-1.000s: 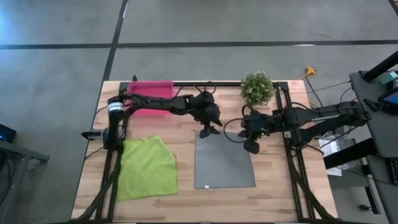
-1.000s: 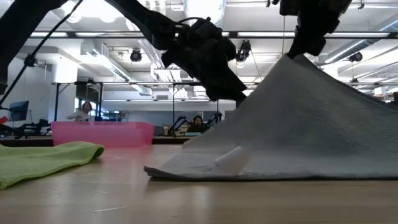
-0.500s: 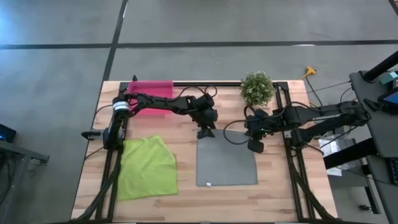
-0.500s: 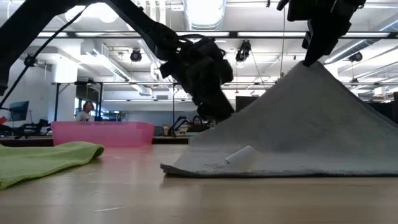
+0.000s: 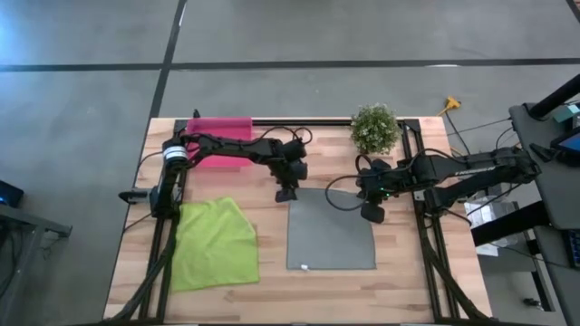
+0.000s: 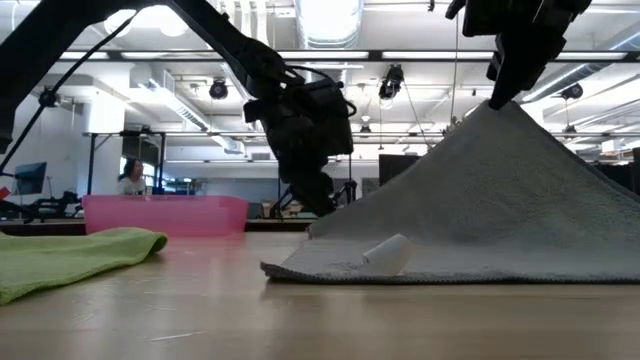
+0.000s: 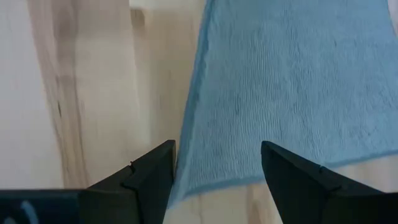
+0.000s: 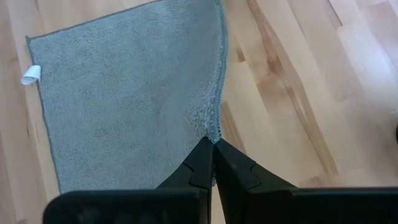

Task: Roll microfiber towels into tight, uniform cylinder then place into a basket
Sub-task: Roll the blue microfiber cloth

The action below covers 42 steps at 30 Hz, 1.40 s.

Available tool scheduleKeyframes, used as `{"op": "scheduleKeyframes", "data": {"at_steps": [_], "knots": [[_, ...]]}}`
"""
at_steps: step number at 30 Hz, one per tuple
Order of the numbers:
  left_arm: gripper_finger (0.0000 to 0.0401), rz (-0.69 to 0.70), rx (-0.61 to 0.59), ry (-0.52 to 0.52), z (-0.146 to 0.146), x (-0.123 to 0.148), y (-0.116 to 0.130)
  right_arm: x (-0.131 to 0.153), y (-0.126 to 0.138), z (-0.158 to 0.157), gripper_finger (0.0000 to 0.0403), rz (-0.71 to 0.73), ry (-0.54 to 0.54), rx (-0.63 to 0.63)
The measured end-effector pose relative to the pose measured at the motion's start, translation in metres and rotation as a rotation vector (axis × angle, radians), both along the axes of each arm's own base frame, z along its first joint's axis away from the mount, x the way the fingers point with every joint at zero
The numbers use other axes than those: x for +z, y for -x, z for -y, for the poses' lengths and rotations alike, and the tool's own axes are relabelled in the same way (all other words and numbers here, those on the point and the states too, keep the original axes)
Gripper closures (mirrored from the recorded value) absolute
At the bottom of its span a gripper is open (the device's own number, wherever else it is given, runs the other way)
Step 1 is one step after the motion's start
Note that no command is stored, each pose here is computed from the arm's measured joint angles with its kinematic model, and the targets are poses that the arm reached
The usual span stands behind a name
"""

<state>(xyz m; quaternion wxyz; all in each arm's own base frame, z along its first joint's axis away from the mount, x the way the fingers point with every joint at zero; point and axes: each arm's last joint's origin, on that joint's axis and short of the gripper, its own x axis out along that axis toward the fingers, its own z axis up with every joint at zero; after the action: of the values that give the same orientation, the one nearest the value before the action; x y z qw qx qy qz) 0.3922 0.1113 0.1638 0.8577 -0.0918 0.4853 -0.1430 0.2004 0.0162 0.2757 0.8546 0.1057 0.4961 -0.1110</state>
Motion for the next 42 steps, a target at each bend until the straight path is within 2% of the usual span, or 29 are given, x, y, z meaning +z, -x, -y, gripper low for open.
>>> {"op": "scheduleKeyframes", "data": {"at_steps": [6, 18, 22, 32, 37, 42], "knots": [[0.0180, -0.063, -0.018, -0.026, -0.002, -0.003, 0.007, -0.001, 0.000, 0.000, 0.0394, -0.006, 0.001, 0.000], [0.0187, -0.039, -0.005, -0.052, -0.005, 0.001, 0.005, -0.002, 0.001, 0.000, 0.0394, -0.008, 0.000, -0.001], [0.0230, -0.047, 0.005, -0.070, -0.006, 0.001, 0.005, -0.002, 0.001, 0.000, 0.0394, -0.008, 0.000, -0.001], [0.0387, -0.051, 0.007, -0.069, -0.004, 0.000, 0.005, -0.002, 0.001, 0.000, 0.0394, -0.009, 0.001, -0.001], [0.0394, -0.097, 0.033, -0.052, -0.004, 0.001, 0.007, -0.003, 0.004, 0.002, 0.0394, -0.042, 0.050, -0.043], [0.0400, -0.157, 0.049, -0.156, -0.006, 0.017, 0.016, -0.006, 0.008, 0.007, 0.0394, -0.081, 0.140, -0.092]]}}
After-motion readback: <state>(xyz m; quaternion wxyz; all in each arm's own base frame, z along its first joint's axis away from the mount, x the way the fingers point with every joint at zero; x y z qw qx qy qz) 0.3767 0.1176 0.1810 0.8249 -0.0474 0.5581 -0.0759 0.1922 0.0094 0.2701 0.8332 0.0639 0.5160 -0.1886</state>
